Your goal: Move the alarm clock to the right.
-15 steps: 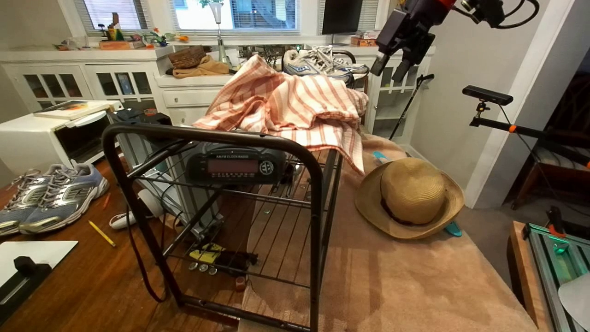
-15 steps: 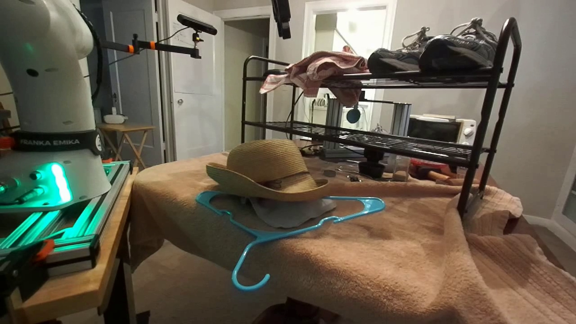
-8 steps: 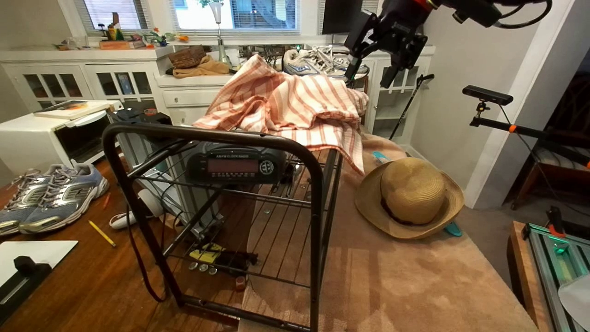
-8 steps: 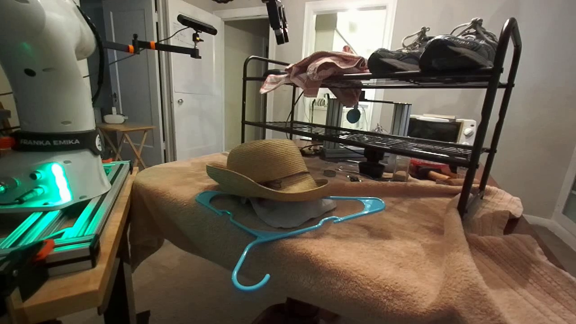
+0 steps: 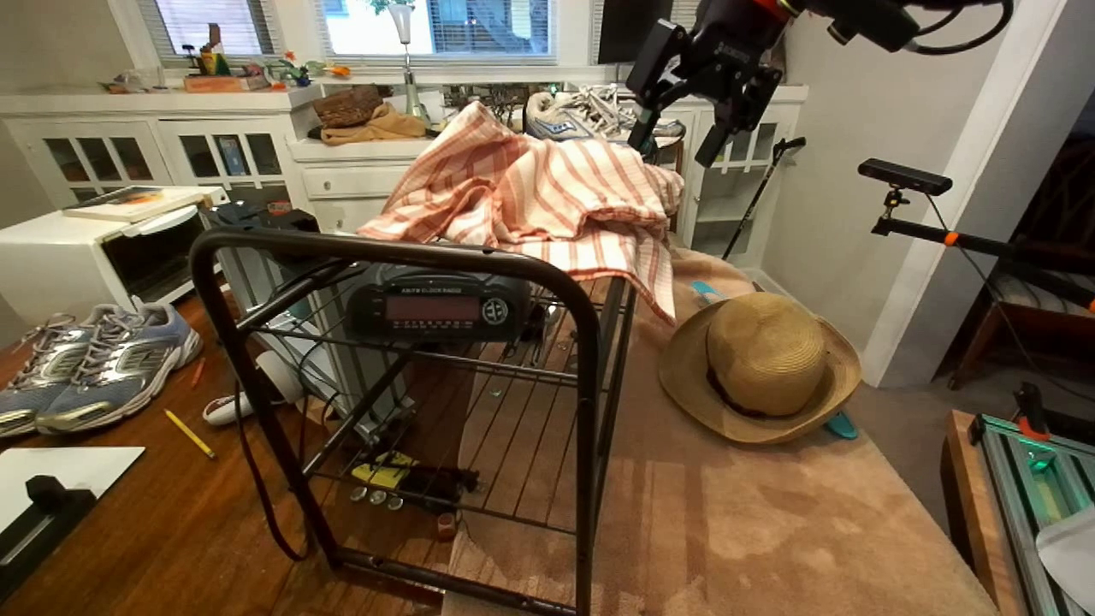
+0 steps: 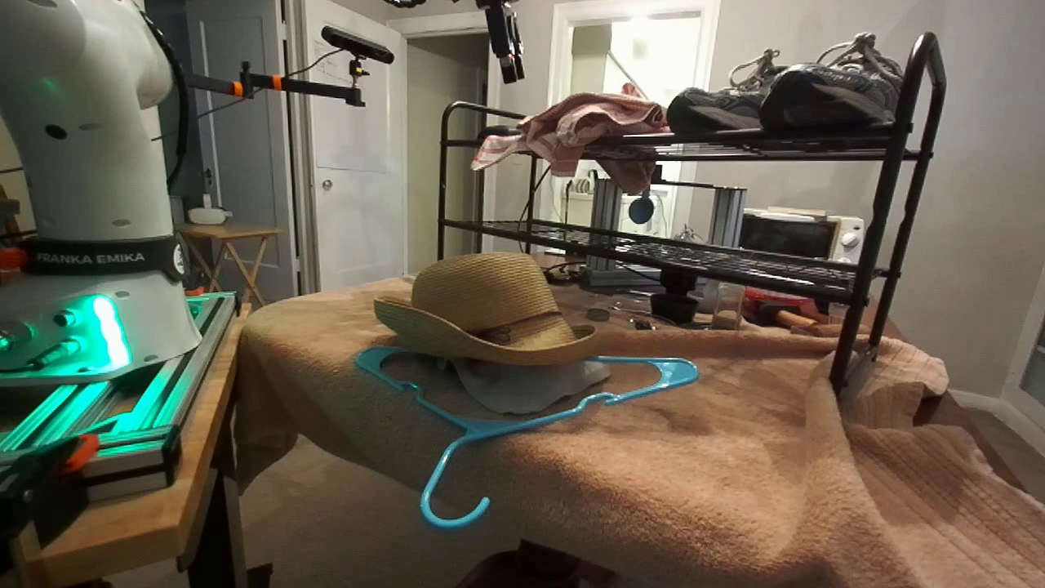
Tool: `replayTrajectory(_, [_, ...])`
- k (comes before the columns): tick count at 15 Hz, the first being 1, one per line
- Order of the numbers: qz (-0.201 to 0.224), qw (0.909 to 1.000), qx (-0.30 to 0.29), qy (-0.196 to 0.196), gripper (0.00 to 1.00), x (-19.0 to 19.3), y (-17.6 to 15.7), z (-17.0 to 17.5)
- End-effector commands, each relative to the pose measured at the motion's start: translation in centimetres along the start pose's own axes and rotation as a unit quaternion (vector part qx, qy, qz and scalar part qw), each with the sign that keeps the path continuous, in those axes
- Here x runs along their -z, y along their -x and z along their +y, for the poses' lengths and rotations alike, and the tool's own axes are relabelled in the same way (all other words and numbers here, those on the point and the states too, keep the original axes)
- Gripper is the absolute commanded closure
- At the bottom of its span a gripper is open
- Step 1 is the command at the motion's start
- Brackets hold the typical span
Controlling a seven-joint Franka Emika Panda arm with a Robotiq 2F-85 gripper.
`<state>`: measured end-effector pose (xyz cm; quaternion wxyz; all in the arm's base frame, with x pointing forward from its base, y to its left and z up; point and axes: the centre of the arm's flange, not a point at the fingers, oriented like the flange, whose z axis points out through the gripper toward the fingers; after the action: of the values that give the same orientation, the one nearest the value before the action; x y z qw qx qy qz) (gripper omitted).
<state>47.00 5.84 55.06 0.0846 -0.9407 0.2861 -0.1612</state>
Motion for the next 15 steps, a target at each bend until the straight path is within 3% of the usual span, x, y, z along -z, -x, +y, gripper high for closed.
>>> replayTrajectory(1, [-0.004, 0.9999, -0.010, -0.002, 0.00, -0.4, 0.0, -0.4])
replayTrajectory(3, [-0.004, 0.9999, -0.012, -0.004, 0.00, -1.3, 0.5, -2.3])
replayTrajectory(9, [-0.005, 0.9972, -0.047, 0.058, 0.00, -4.0, 3.1, -10.3])
replayTrajectory(15, [-0.012, 0.9942, -0.043, 0.098, 0.00, -6.2, 1.2, -16.7])
